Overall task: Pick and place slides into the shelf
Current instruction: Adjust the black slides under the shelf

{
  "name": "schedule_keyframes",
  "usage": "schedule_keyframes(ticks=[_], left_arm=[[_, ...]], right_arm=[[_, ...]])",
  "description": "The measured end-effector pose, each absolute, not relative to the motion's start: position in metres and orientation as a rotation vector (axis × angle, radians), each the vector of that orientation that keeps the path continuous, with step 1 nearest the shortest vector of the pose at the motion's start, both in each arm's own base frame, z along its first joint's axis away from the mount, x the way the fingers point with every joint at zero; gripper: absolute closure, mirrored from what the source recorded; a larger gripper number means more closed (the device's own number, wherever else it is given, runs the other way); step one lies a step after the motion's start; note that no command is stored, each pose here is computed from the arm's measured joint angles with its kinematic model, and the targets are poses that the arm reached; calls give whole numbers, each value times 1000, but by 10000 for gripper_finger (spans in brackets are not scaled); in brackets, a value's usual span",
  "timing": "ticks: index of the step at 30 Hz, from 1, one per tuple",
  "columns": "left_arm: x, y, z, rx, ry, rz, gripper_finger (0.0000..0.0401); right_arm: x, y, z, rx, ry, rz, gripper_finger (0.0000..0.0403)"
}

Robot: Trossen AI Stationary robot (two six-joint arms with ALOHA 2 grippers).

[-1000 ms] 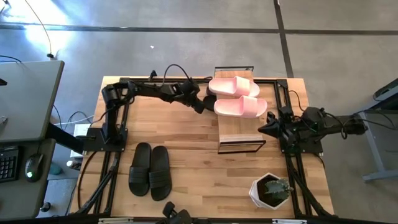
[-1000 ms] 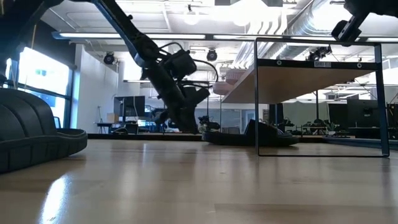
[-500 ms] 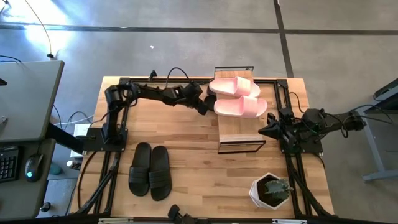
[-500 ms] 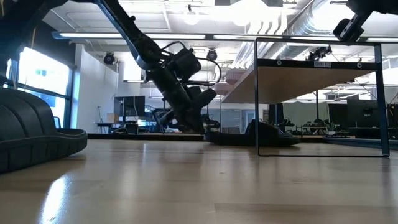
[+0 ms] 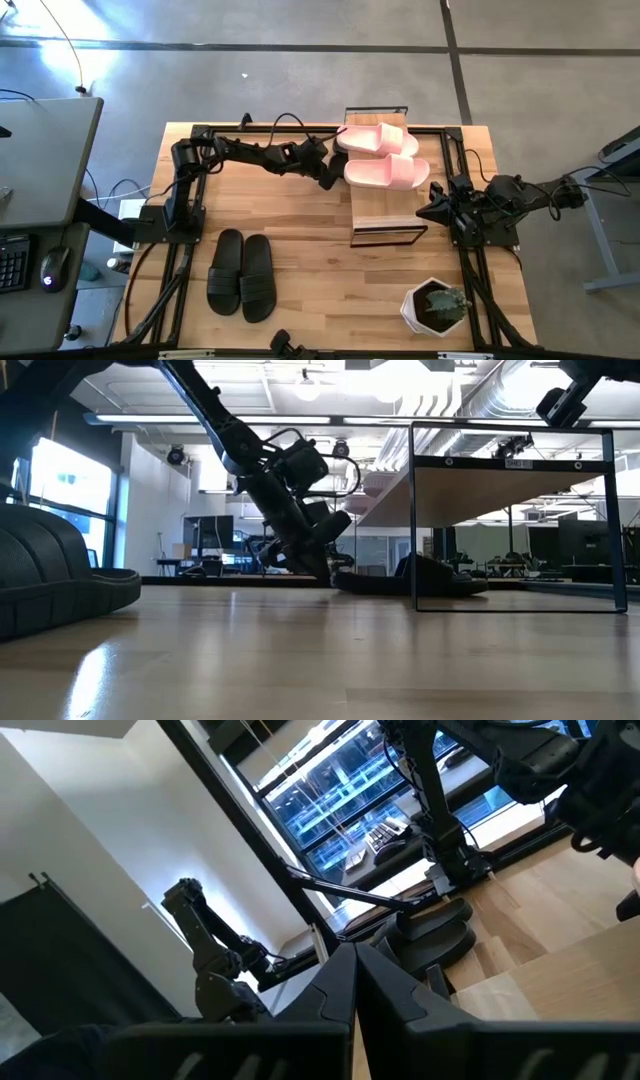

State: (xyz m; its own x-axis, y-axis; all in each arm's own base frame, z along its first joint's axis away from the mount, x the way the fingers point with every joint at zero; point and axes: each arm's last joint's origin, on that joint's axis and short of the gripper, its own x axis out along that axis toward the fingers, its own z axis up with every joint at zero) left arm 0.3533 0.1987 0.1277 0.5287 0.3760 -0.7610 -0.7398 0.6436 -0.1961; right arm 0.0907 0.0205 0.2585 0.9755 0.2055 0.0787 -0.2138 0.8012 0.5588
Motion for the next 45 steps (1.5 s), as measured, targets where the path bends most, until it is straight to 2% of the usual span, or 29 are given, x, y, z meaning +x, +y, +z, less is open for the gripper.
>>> schedule_keyframes(ticks=[8,16,18,27,34,39,45], left_arm=[[352,195,129,-380,833,595,401],[356,180,145,210,960,369,401],[356,180,147,286,981,344,401],[340,209,144,142,934,319,401],[350,209,144,146,834,281,401],[348,208,134,133,885,279,401],[346,210,140,173,911,352,401]], right_arm=[[91,21,258,602,-3,230,403],[91,21,257,600,6,236,403],[91,21,257,599,5,236,403],[91,21,257,588,7,243,403],[91,21,257,579,7,242,403],[91,21,257,579,7,242,403],[91,21,257,581,7,241,403]])
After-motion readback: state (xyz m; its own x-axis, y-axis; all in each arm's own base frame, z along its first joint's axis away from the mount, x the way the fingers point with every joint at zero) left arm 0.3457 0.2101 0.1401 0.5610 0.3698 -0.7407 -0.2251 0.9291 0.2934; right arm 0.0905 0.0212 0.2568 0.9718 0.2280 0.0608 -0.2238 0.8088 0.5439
